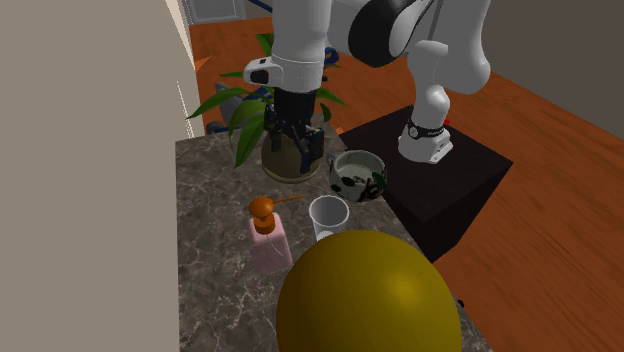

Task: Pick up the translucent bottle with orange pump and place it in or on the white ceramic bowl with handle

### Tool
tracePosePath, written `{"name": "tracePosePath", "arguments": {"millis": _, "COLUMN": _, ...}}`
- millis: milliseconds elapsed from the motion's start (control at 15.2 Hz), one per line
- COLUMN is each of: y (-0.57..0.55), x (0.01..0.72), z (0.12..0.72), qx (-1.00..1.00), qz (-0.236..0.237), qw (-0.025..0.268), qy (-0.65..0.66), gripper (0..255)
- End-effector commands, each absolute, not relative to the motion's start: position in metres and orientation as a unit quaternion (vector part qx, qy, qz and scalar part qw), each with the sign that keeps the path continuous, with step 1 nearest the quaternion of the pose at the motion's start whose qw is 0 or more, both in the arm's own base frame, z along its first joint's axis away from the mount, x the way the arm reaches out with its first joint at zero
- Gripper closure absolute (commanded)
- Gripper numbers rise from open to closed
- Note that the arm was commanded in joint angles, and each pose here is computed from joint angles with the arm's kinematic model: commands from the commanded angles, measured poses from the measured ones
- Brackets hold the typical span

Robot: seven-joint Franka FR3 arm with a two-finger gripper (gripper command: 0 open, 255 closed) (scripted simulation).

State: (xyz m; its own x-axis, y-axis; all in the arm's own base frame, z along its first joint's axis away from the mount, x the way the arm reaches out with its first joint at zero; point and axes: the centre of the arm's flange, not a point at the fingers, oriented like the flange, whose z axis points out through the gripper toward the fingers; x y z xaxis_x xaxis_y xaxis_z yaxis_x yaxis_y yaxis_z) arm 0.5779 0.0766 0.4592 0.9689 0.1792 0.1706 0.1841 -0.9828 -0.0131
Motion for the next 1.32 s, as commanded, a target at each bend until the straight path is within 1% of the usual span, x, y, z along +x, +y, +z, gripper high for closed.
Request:
{"name": "tracePosePath", "arguments": {"millis": 0, "y": 0.083, "x": 0.6, "z": 0.445, "qx": -0.992, "qz": -0.087, "qw": 0.022, "qy": -0.092, "gripper": 0}}
{"name": "tracePosePath", "arguments": {"millis": 330, "y": 0.099, "x": 0.647, "z": 0.416, "qx": -0.991, "qz": -0.09, "qw": 0.038, "qy": -0.093, "gripper": 0}}
{"name": "tracePosePath", "arguments": {"millis": 858, "y": 0.103, "x": 0.654, "z": 0.377, "qx": -0.991, "qz": -0.09, "qw": 0.038, "qy": -0.093, "gripper": 0}}
{"name": "tracePosePath", "arguments": {"millis": 1254, "y": 0.103, "x": 0.654, "z": 0.377, "qx": -0.991, "qz": -0.09, "qw": 0.038, "qy": -0.093, "gripper": 0}}
